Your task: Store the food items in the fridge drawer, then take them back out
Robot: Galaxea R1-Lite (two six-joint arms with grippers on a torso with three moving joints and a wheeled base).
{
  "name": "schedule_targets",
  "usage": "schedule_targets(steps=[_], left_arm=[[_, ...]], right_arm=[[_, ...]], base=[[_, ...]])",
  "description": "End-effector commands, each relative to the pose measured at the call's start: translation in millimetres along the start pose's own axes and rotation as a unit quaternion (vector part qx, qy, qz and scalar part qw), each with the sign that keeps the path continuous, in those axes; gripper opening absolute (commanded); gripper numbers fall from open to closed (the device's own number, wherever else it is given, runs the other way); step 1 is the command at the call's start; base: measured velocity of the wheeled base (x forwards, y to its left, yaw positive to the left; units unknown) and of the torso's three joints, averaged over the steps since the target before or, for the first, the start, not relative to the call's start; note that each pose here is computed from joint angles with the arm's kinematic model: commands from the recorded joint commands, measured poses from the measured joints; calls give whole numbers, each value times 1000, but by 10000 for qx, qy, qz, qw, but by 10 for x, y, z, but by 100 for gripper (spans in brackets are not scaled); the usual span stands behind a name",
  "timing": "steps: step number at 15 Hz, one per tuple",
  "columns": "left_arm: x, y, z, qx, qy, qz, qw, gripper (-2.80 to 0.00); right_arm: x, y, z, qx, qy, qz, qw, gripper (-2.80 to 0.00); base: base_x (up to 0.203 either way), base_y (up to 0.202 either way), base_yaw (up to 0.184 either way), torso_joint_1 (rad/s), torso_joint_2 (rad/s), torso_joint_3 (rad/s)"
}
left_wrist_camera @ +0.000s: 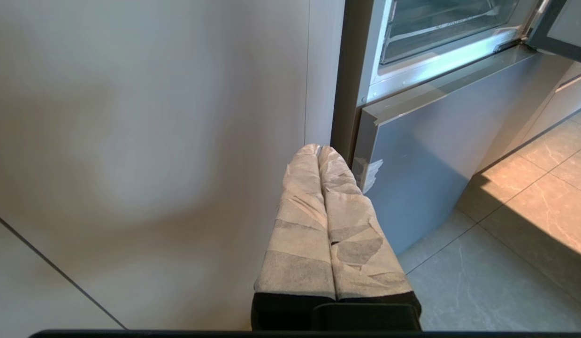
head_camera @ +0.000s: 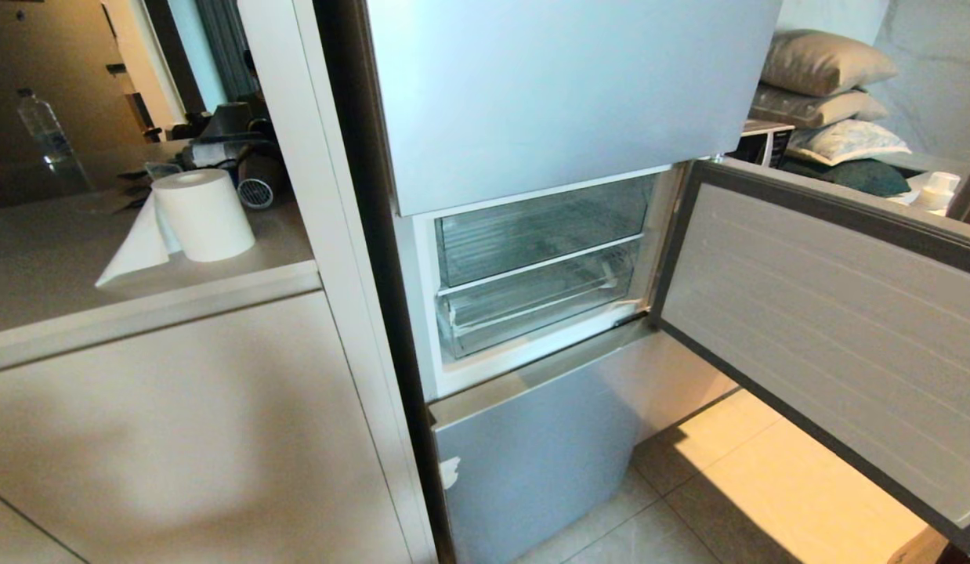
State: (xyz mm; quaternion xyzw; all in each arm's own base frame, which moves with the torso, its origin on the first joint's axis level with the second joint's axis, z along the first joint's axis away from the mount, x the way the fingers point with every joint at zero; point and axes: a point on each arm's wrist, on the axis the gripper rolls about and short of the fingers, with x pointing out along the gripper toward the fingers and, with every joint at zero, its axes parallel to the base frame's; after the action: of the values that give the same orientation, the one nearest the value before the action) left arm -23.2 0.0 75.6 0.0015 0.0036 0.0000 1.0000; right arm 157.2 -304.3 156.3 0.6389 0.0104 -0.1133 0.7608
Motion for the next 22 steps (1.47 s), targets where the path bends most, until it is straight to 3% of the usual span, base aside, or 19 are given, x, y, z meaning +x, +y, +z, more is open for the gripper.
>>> schedule_targets(steps=[1,3,4,6,7,9,10,12,13,16,19,22], left_arm=[[1,0,0,0,9,0,10000,-280],[1,0,0,0,10,0,10000,-280],[1,0,0,0,10,0,10000,-280],[1,0,0,0,8,0,10000,-280],[0,0,-1,0,4,0,10000,-280],[1,0,1,0,2,0,10000,-280],[1,0,0,0,10,0,10000,-280],[1,0,1,0,3,0,10000,-280],[1,0,0,0,2,0,10000,-280],[0,0,0,0,1,0,10000,-280],[1,0,0,0,10,0,10000,-280],[0,0,-1,0,2,0,10000,-280]], right_arm=[[-328,376,-174,-404,-189,291,9986,-280],[-376,658,-75,-619,-290,582,9960,-280],[-393,913,25,-654,-354,839,9937,-280],[-429,1326,172,-522,-432,1260,9897,-280],[-416,1386,248,-407,-576,1335,9885,-280],[-358,1218,389,-495,-1380,1110,9829,-280],[-309,1078,450,-785,-1928,814,9747,-280],[-177,748,501,-1261,-2907,-60,9485,-280],[-73,553,420,-1319,-2970,-481,9445,-280],[181,264,27,-1156,-2358,-933,9604,-280],[456,224,-517,-1108,-1447,-955,9786,-280],[713,294,-1122,-1113,-473,-806,9894,-280]], base=[[0,0,0,0,0,0],[0,0,0,0,0,0],[0,0,0,0,0,0],[0,0,0,0,0,0],[0,0,0,0,0,0],[0,0,0,0,0,0],[0,0,0,0,0,0],[0,0,0,0,0,0],[0,0,0,0,0,0],[0,0,0,0,0,0],[0,0,0,0,0,0],[0,0,0,0,0,0]])
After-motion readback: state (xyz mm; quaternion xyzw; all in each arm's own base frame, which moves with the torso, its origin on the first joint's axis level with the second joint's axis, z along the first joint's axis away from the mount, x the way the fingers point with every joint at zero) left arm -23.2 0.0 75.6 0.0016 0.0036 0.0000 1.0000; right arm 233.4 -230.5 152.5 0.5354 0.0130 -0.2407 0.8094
